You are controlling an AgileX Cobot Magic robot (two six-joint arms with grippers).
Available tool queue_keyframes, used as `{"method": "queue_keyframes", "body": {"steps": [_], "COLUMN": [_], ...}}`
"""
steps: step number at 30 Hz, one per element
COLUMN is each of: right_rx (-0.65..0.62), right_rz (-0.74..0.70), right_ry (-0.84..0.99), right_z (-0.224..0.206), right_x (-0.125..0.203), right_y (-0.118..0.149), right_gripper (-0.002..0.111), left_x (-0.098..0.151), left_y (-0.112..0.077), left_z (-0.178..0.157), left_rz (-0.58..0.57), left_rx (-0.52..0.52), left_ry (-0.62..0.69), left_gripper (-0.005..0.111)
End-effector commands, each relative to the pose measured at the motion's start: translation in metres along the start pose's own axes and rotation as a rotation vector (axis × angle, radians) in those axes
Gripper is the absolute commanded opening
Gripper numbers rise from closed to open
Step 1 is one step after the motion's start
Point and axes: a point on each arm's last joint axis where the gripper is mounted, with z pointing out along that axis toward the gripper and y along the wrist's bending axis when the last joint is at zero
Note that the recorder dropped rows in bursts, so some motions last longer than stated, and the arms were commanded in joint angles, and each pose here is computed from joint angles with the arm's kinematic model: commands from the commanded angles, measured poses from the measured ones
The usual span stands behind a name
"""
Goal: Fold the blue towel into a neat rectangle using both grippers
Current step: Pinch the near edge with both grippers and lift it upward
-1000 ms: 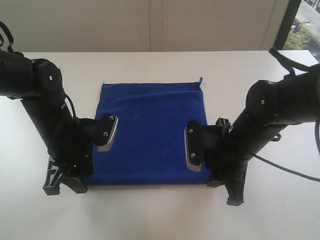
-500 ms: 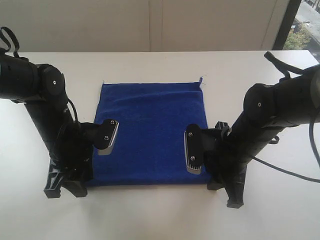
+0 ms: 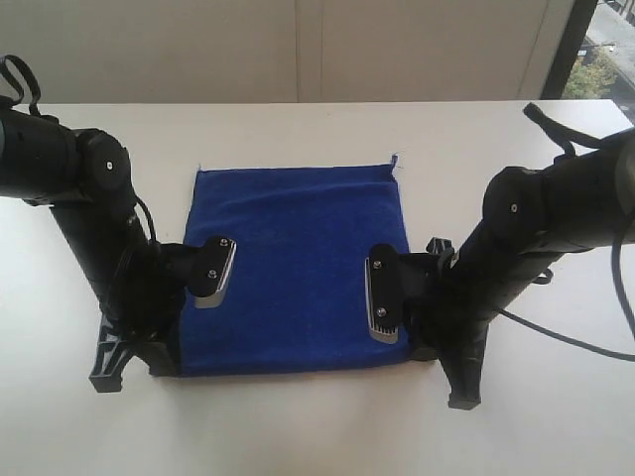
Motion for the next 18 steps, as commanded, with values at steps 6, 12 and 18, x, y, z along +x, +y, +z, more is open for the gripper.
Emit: {"method": "queue_keyframes", "body": {"steps": [6, 12, 18], "right_rx": [-0.017, -0.025, -0.082], "right_rz": [-0.017, 0.023, 0.034], "right_ry": [-0.002, -0.023, -0.03], "right_z": [-0.005, -0.03, -0.052], "right_x": [-0.001, -0.004, -0.006], "right_y": [0.004, 0.01, 0.022], "right_gripper": [0.006, 0.005, 0.005], "left_x": [0.0, -0.003, -0.003], "left_y": [-0.004, -0.013, -0.033], "left_z": [-0.005, -0.027, -0.046], "left_rz": [0.023, 0.031, 0.044], "left_rx": [-0.003, -0.033, 0.057], "left_ry": [0.014, -0.003, 0.0], "left_gripper": [0.0, 0.0, 0.0]}}
